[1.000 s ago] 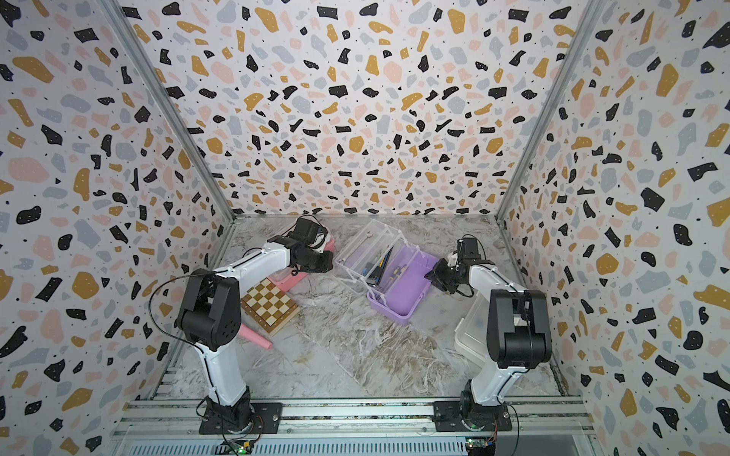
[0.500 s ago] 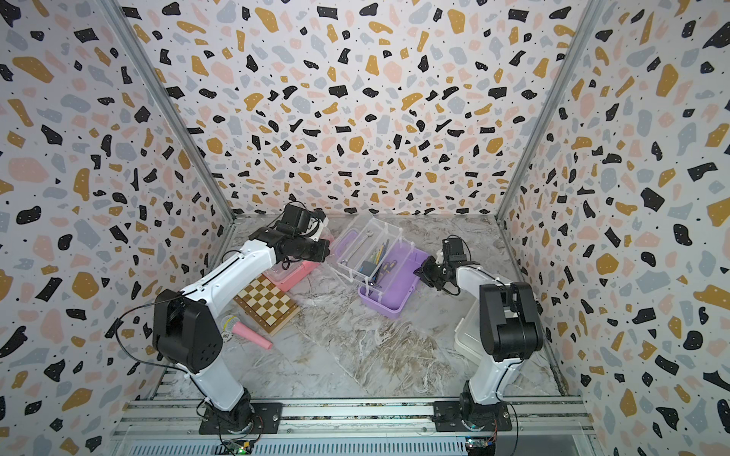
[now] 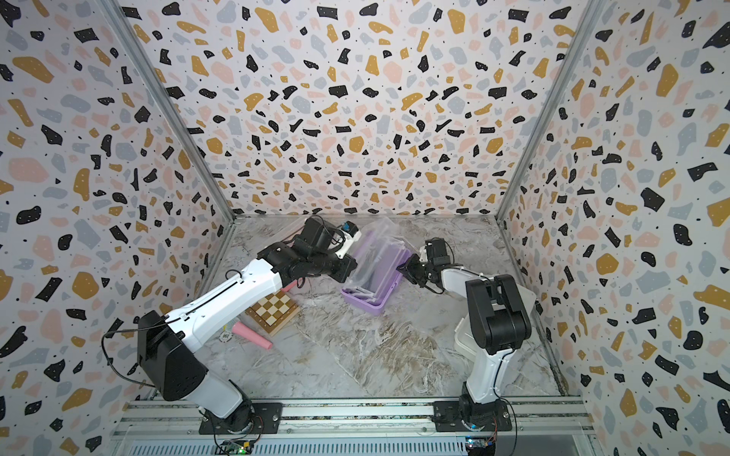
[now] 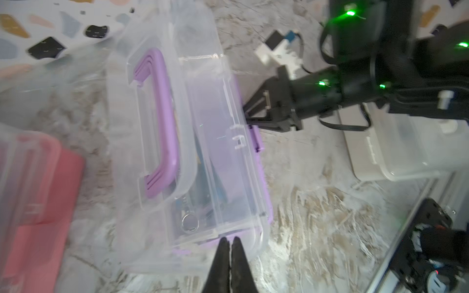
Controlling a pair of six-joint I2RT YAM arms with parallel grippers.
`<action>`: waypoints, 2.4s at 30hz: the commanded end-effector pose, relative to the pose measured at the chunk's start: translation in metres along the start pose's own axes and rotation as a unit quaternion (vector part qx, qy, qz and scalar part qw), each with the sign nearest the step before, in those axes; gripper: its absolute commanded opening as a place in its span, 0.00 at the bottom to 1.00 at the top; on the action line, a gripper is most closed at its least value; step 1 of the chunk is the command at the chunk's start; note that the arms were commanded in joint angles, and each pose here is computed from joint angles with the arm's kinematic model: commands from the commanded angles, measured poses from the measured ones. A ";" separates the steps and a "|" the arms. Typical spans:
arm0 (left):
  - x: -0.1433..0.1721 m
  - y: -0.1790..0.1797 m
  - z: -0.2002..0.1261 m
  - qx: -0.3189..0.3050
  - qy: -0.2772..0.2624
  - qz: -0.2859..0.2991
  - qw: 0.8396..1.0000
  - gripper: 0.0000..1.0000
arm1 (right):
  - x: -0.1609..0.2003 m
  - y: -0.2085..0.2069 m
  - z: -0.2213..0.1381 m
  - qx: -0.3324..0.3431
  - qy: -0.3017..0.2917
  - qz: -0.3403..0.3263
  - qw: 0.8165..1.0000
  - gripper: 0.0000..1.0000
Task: Close toolboxes
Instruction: Close the toolbox lid, then fasten the toolbox latch on the toolbox.
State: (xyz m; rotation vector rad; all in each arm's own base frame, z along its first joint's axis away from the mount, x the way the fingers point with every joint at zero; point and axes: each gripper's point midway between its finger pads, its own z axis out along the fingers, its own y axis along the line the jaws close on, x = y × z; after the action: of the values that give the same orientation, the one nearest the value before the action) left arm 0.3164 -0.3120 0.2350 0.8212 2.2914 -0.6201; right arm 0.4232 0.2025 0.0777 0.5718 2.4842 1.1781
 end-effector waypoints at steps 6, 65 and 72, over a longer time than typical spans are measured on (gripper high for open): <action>-0.002 -0.025 -0.006 0.056 -0.012 -0.041 0.998 0.38 | 0.017 0.008 -0.003 -0.019 0.020 0.000 1.000 0.29; -0.050 0.120 0.113 0.083 0.049 -0.234 0.967 0.87 | 0.026 0.025 -0.071 -0.090 -0.098 -0.527 0.840 0.83; -0.047 0.121 0.114 0.082 0.052 -0.243 0.965 0.87 | 0.045 0.008 -0.043 -0.111 -0.050 -0.546 0.829 0.74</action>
State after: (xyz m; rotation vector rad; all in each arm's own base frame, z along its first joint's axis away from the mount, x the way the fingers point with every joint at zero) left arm 0.4685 -0.3158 0.1554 0.3677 2.5975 -0.9939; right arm 0.3717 0.1887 0.1043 -0.6597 2.0078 0.8293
